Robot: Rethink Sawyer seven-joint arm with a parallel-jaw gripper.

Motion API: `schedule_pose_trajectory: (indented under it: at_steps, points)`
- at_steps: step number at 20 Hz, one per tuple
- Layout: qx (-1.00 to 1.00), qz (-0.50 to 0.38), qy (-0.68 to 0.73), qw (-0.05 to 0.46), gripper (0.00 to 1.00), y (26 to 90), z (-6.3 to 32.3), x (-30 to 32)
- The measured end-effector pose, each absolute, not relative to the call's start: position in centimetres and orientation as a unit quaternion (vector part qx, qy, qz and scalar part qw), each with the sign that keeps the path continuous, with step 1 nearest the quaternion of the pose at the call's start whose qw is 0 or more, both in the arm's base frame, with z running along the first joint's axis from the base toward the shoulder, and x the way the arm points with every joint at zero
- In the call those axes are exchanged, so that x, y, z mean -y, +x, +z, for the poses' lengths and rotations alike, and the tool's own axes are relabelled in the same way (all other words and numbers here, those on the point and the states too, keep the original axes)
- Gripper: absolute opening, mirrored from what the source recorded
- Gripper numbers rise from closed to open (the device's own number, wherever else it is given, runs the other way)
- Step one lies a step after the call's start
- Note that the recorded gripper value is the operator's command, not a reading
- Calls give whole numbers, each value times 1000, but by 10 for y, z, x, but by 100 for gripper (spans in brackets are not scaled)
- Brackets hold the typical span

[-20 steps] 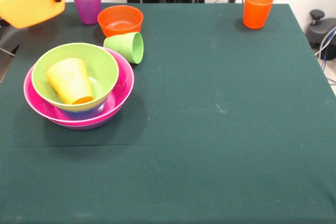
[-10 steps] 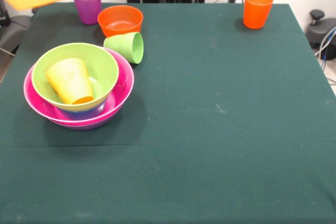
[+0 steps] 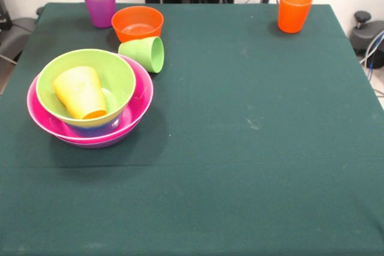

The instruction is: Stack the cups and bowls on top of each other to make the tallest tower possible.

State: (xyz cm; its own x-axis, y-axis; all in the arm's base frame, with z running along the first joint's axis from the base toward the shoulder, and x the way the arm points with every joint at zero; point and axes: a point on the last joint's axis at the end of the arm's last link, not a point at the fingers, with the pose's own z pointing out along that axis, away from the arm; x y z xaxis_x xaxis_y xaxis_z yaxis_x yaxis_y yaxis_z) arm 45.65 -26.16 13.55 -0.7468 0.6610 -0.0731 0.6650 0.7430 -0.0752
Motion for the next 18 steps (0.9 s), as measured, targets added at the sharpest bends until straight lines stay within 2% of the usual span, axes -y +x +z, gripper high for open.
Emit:
schedule_pose_trajectory:
  at_steps: [6, 18]
  points:
    - [-937, -54, 344, 12, 0, 470, 130, 254]
    - [-938, -65, 327, -96, 0, 492, 127, 214]
